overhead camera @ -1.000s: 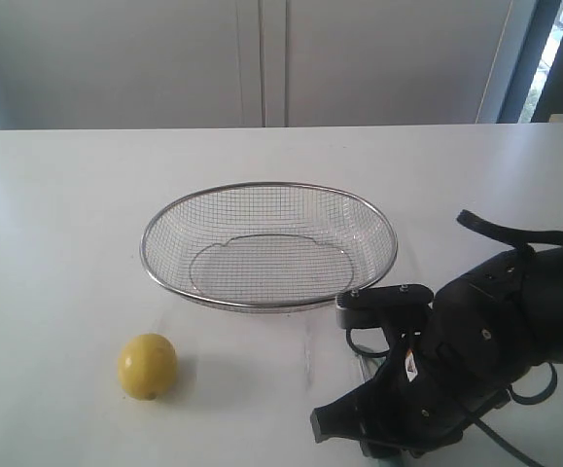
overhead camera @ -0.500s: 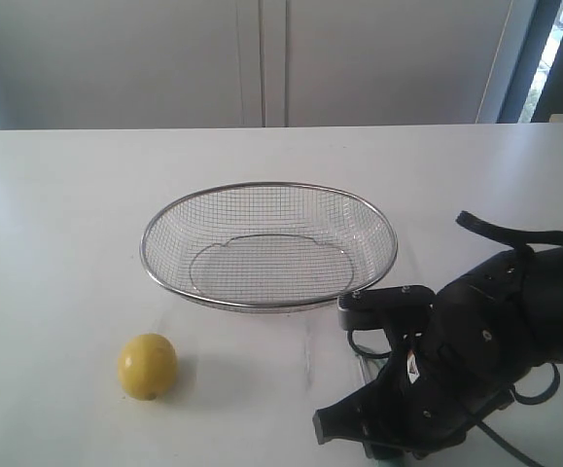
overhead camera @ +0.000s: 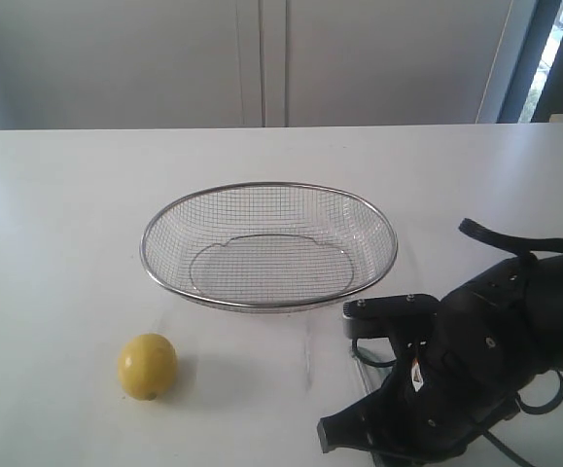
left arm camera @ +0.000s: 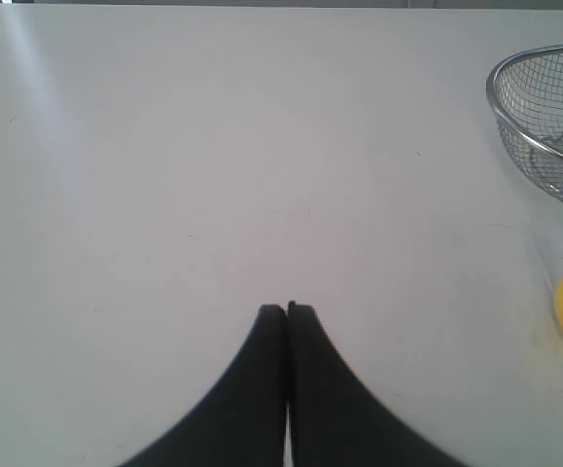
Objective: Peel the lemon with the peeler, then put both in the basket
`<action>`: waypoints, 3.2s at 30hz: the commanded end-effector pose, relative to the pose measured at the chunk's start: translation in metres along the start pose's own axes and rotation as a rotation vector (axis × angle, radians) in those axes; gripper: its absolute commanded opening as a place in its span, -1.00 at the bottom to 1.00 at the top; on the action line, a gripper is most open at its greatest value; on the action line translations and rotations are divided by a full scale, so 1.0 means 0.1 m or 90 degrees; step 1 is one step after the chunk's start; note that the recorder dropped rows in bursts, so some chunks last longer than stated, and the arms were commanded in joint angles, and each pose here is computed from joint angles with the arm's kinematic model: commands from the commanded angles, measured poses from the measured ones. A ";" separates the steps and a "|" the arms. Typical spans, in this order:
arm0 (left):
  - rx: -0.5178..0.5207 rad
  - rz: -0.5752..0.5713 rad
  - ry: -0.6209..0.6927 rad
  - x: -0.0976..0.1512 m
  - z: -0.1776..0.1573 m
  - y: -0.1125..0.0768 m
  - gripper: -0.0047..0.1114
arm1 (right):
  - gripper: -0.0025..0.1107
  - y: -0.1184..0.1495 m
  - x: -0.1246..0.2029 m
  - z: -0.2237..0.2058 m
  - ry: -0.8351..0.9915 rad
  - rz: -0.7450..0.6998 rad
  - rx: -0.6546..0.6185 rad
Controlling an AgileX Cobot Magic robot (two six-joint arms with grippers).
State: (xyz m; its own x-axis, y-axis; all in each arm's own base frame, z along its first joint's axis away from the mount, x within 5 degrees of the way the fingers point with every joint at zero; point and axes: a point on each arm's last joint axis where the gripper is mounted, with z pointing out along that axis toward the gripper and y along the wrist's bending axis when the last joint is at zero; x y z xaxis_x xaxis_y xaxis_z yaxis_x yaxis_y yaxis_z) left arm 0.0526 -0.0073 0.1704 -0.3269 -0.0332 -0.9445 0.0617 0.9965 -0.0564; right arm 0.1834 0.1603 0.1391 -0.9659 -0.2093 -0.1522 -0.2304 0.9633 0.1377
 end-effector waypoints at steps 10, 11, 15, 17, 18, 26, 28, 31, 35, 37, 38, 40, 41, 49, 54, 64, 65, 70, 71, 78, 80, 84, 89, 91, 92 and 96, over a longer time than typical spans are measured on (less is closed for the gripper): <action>0.001 -0.001 0.000 0.01 0.00 0.00 -0.92 | -0.92 -0.02 0.04 0.01 0.023 -0.027 0.014; 0.001 -0.001 0.000 0.01 0.00 0.00 -0.92 | -0.92 -0.01 0.03 0.01 0.017 -0.031 0.013; 0.001 -0.001 0.000 0.01 0.00 0.00 -0.92 | -0.94 -0.02 0.04 -0.02 0.020 -0.041 0.013; 0.001 -0.001 0.000 0.01 0.00 0.00 -0.92 | -0.95 -0.02 0.05 -0.06 0.017 -0.042 0.011; 0.001 -0.001 0.000 0.01 0.00 0.00 -0.92 | -0.96 -0.02 0.06 -0.10 0.012 -0.045 0.008; 0.001 -0.001 0.000 0.01 0.00 0.00 -0.92 | -0.96 -0.02 0.12 -0.53 -0.055 -0.070 -0.028; 0.001 -0.001 0.000 0.01 0.00 0.00 -0.92 | -0.96 -0.02 0.15 -0.65 -0.075 -0.089 -0.038; 0.001 -0.001 0.000 0.01 0.00 0.00 -0.92 | -0.96 -0.03 0.19 -0.79 -0.105 -0.119 -0.049; 0.001 -0.001 0.000 0.01 0.00 0.00 -0.92 | -0.96 -0.04 0.24 -0.96 -0.145 -0.185 -0.066; 0.001 -0.001 0.000 0.01 0.00 0.00 -0.92 | -0.96 -0.04 0.27 -1.03 -0.161 -0.219 -0.072; 0.001 -0.001 0.000 0.01 0.00 0.00 -0.92 | -0.96 -0.05 0.28 -1.05 -0.164 -0.236 -0.071; 0.001 -0.001 0.000 0.01 0.00 0.00 -0.92 | -0.96 -0.06 0.30 -1.07 -0.169 -0.275 -0.061; 0.001 -0.001 0.000 0.01 0.00 0.00 -0.92 | -0.96 -0.07 0.29 -1.08 -0.173 -0.289 -0.052; 0.001 -0.001 0.000 0.01 0.00 0.00 -0.92 | -0.96 -0.06 0.22 -1.09 -0.226 -0.307 -0.043; 0.001 -0.001 0.000 0.01 0.00 0.00 -0.92 | -0.96 -0.04 0.18 -1.11 -0.260 -0.307 -0.050; 0.001 -0.001 0.000 0.01 0.00 0.00 -0.92 | -0.96 -0.02 0.15 -1.13 -0.287 -0.299 -0.058; 0.001 -0.001 0.000 0.01 0.00 0.00 -0.92 | -0.96 -0.02 0.15 -1.13 -0.287 -0.299 -0.058; 0.001 -0.001 0.000 0.01 0.00 0.00 -0.92 | -0.96 -0.03 0.15 -1.13 -0.284 -0.299 -0.059; 0.001 -0.001 0.000 0.01 0.00 0.00 -0.92 | -0.96 -0.03 0.15 -1.13 -0.284 -0.299 -0.059; 0.000 0.005 0.000 0.01 0.00 0.00 -0.92 | -0.96 -0.04 0.21 -1.10 -0.240 -0.286 -0.061; -0.010 0.061 0.002 0.02 0.00 0.01 -0.92 | -0.96 -0.03 0.21 -1.10 -0.234 -0.279 -0.067; -0.018 0.128 0.004 0.02 0.00 0.03 -0.92 | -0.96 -0.02 0.18 -1.12 -0.261 -0.277 -0.074; -0.018 0.128 0.004 0.02 0.00 0.03 -0.92 | -0.96 0.01 0.16 -1.13 -0.282 -0.261 -0.092; -0.018 0.128 0.004 0.02 0.00 0.03 -0.92 | -0.96 0.02 0.15 -1.14 -0.293 -0.258 -0.098; -0.018 0.128 0.004 0.02 0.00 0.03 -0.92 | -0.96 0.02 0.14 -1.13 -0.298 -0.260 -0.097; -0.018 0.128 0.001 0.01 0.00 0.03 -0.92 | -0.96 0.02 0.14 -1.14 -0.303 -0.256 -0.101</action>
State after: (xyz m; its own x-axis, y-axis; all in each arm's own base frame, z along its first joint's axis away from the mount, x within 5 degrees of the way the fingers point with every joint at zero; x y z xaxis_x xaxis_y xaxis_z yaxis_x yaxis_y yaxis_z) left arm 0.0526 -0.0048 0.1699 -0.3175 0.1623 -0.9343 0.0990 0.9855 0.1376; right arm 0.1568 0.1395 0.2473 -0.6622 -0.4275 -0.6154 -0.6106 0.7839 0.1124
